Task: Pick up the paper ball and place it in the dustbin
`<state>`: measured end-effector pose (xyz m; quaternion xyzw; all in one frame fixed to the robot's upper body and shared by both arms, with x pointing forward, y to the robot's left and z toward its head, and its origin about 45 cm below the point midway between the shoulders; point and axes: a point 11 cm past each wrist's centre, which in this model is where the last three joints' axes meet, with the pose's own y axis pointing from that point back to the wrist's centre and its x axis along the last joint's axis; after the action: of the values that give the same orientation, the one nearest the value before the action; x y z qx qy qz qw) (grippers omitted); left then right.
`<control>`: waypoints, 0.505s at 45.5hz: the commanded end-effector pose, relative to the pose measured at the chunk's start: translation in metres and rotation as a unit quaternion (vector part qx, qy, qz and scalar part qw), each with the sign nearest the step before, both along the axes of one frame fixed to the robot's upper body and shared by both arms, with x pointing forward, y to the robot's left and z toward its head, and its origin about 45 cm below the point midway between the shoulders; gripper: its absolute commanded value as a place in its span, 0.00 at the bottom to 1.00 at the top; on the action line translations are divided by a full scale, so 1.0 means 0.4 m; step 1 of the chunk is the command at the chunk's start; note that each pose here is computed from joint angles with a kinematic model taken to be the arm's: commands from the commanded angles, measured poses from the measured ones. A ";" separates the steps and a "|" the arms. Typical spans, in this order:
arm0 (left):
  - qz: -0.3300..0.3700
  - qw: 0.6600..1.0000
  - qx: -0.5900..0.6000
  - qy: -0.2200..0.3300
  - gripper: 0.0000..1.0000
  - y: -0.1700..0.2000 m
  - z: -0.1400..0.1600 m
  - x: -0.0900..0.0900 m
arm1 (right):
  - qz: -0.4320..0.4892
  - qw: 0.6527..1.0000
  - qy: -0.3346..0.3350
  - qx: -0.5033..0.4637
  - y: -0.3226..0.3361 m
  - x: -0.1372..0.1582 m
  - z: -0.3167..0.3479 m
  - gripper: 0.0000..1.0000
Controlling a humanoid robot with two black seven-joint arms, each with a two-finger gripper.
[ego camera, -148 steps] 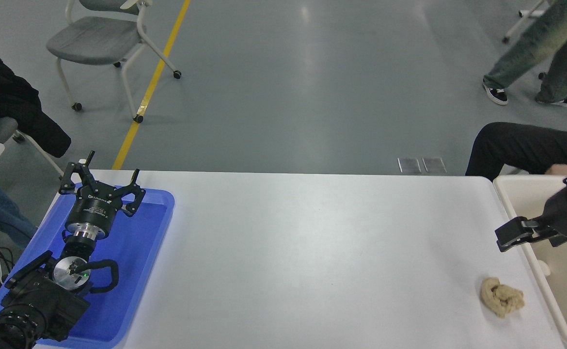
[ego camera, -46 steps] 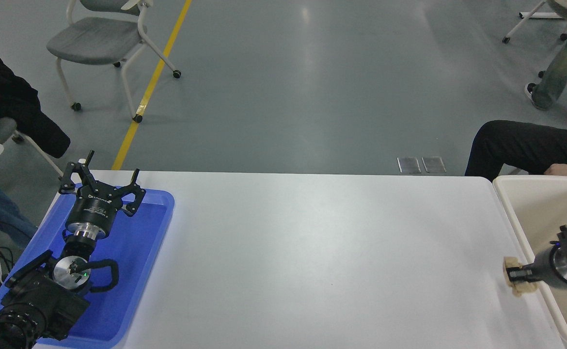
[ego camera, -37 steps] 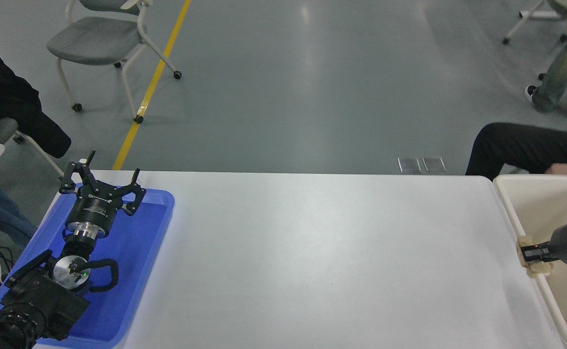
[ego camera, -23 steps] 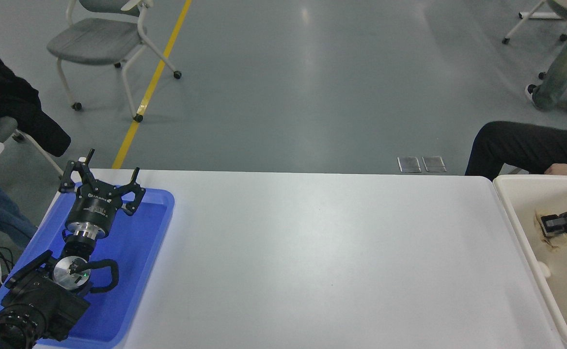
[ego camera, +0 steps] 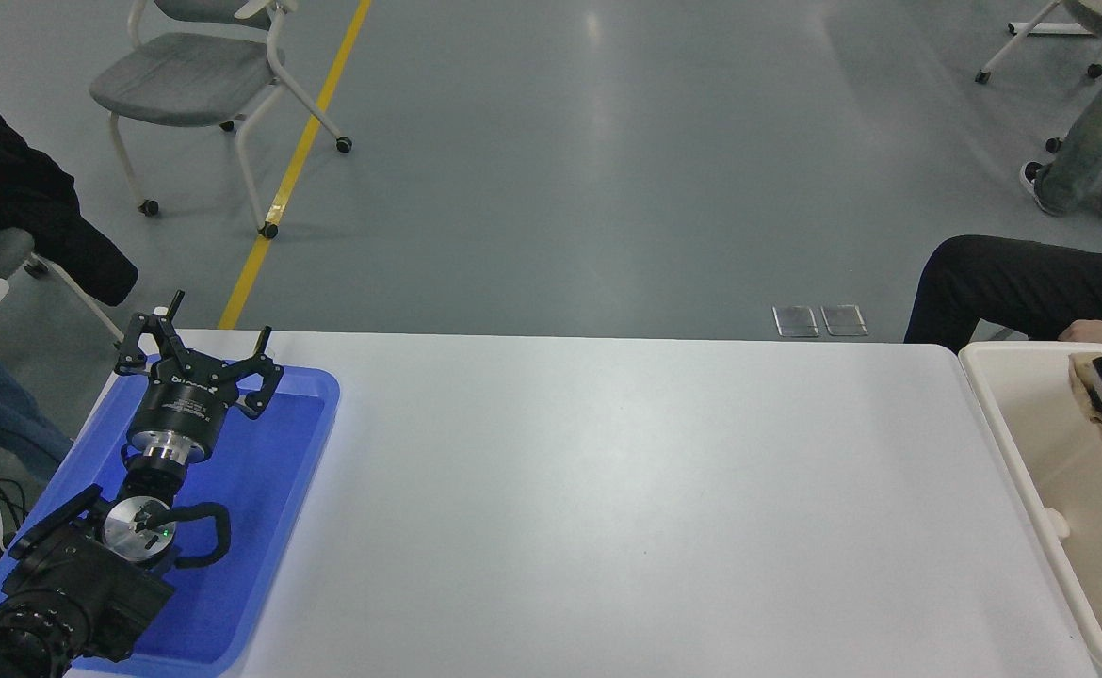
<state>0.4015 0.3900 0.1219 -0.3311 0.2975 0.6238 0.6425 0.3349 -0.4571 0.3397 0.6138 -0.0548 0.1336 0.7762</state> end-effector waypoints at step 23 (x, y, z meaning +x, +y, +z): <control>0.001 1.000 0.001 -0.001 1.00 0.002 0.002 0.001 | -0.211 0.964 -0.134 -0.096 -0.437 -0.008 -0.219 0.00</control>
<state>0.4018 0.3902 0.1224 -0.3315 0.2968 0.6239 0.6425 0.3480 -0.5798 0.3084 0.5360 -0.1997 0.0654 0.8177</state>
